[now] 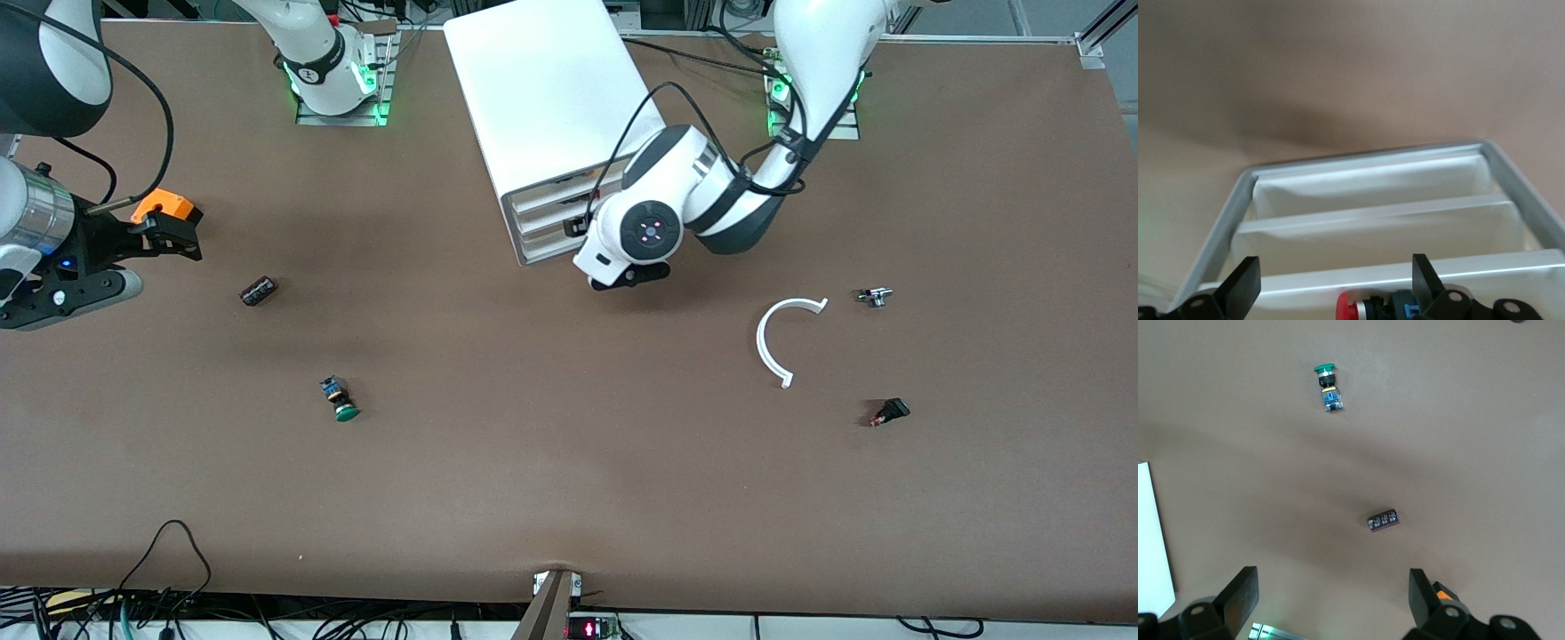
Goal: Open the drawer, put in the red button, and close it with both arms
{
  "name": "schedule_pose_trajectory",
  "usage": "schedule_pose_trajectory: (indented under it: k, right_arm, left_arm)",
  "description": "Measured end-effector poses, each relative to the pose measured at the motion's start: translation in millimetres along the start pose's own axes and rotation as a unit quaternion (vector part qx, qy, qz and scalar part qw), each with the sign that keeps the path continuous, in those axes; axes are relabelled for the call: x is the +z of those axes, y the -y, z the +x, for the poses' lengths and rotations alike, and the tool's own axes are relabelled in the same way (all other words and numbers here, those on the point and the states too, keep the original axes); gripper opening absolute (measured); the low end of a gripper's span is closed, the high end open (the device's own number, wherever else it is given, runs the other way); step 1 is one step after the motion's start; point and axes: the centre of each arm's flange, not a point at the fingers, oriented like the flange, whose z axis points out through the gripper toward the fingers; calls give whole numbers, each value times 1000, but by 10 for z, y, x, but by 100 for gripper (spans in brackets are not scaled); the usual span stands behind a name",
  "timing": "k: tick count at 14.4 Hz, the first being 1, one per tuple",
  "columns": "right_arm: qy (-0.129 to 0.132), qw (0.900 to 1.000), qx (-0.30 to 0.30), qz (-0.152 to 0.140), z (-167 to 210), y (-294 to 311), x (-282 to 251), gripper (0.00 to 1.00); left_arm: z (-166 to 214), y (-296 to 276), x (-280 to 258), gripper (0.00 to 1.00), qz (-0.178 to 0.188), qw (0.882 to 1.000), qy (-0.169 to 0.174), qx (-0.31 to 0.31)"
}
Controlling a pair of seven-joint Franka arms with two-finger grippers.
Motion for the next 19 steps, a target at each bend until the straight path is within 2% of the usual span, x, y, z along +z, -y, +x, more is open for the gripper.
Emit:
schedule_pose_trajectory:
  k: [3, 6, 10, 12, 15, 17, 19]
  right_arm:
    - [-3, 1000, -1, 0, -150, 55, -205, 100]
    - [19, 1000, -2, 15, -283, 108, -251, 100]
    - [28, 999, 29, 23, -335, -177, -153, 100]
    - [8, 998, 64, 24, -454, -575, -186, 100]
    - [-29, 997, 76, 16, -576, -847, -408, 100]
    - [-37, 997, 72, 13, -593, -806, -518, 100]
    - [-39, 997, 65, 12, -643, -782, -594, 100]
  left_arm:
    - [195, 143, -454, 100, -21, 999, -36, 3]
    - [260, 320, -945, 100, -19, 995, -95, 5]
    - [439, 972, -1740, 100, -1, 991, -112, 68]
    - [591, 1461, -2147, 100, 24, 986, -119, 117]
    - [727, 2065, -2574, 100, 35, 978, -117, 168]
    - [733, 2356, -2753, 100, 36, 973, -118, 193]
    - [692, 2673, -2967, 100, 45, 970, -135, 195]
